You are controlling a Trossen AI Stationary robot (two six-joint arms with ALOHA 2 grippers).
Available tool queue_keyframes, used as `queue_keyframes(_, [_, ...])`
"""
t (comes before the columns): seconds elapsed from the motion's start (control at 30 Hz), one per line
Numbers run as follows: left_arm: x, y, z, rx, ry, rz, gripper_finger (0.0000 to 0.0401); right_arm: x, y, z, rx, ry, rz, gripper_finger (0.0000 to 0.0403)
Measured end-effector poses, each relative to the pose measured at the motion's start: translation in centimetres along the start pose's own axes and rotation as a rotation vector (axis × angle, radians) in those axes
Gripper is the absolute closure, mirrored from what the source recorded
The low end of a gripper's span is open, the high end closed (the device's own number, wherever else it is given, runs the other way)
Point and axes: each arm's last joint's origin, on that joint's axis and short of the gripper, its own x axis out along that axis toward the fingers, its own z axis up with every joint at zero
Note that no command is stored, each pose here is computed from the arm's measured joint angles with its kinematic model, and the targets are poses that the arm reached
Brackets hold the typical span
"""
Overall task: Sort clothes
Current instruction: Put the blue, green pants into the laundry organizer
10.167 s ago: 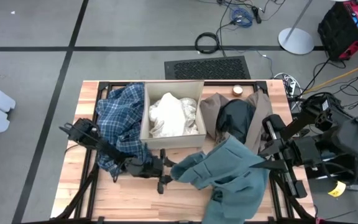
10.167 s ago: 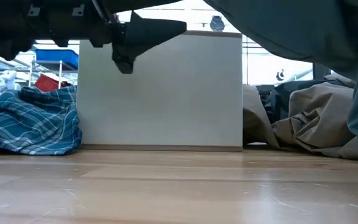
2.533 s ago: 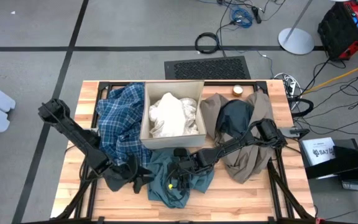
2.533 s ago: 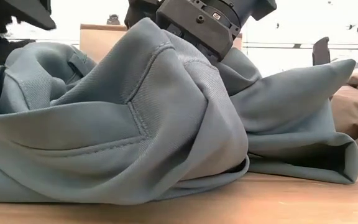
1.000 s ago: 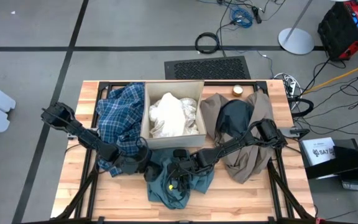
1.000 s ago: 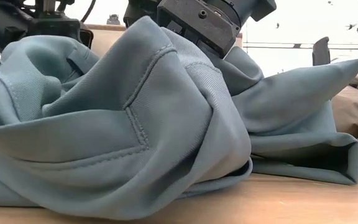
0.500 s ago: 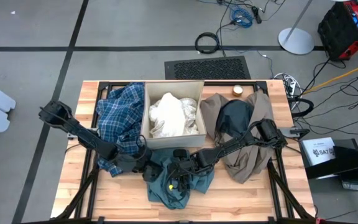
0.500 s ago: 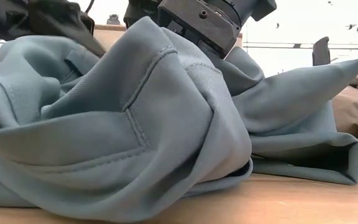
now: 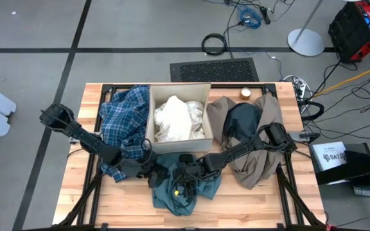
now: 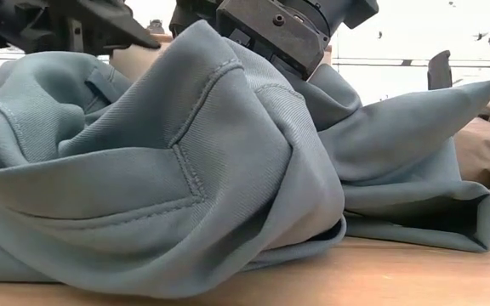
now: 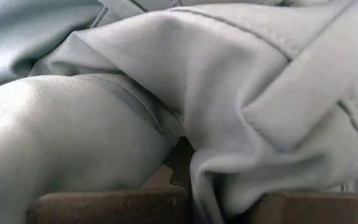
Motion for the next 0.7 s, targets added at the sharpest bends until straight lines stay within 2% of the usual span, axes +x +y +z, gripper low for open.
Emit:
queue_keyframes(0.17, [0.1,0.0,0.3,0.057,-0.002,0.0,0.009,0.0,0.0,0.0,-0.003,0.0,0.0,0.0388])
queue_keyframes(0.4, [0.1,0.1,0.3,0.047,0.002,0.004,0.0088,0.0,0.0,0.0,-0.004,0.0,0.0,0.0388])
queue_keyframes(0.5, [0.3,0.5,0.5,-0.001,0.019,0.029,0.0088,0.0,0.0,0.0,-0.004,0.001,0.0,0.0388])
queue_keyframes(0.7, [0.3,1.4,0.2,0.046,0.091,0.098,0.0088,0.0,0.0,0.0,-0.003,-0.005,0.001,0.0388])
